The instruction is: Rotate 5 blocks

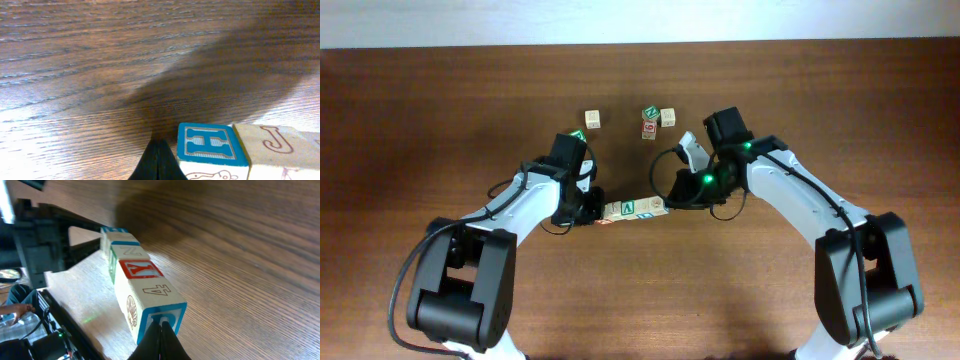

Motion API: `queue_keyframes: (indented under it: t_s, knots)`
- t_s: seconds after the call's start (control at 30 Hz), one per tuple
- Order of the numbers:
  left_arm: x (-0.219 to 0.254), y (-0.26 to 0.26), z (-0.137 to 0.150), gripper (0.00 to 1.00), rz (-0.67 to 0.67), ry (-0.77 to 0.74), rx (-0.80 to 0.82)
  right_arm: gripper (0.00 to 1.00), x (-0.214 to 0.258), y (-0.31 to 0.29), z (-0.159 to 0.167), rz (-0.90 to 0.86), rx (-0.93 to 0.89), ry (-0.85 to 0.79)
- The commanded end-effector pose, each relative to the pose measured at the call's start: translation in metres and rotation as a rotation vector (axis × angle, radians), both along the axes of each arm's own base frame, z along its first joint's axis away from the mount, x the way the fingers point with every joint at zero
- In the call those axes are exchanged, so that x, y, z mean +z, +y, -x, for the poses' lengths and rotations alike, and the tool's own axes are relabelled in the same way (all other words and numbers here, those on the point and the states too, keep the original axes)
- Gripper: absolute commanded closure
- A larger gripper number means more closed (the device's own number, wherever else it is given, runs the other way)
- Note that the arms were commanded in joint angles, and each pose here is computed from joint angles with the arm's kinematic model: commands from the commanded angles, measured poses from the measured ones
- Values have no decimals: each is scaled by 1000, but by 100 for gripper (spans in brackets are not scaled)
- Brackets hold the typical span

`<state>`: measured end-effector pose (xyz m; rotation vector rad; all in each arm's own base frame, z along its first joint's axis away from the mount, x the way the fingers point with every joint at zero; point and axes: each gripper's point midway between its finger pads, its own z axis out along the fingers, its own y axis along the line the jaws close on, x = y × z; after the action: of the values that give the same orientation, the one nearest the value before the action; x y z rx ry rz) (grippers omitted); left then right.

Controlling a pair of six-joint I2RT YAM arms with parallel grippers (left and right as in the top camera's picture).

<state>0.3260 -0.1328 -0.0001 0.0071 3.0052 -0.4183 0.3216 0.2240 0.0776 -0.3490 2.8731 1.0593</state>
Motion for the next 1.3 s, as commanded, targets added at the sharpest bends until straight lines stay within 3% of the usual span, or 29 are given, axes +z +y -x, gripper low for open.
queue_keyframes:
  t_s: [0.0, 0.73, 1.27]
  knots:
    - [13, -52, 15, 100, 227, 50, -83, 96, 34, 61, 28, -160, 167, -5]
    - [12, -52, 15, 100, 226, 53, -83, 96, 32, 62, 24, -122, 150, -18]
    - [12, -51, 14, 100, 223, 46, -81, 96, 25, 56, -5, -39, 35, -92]
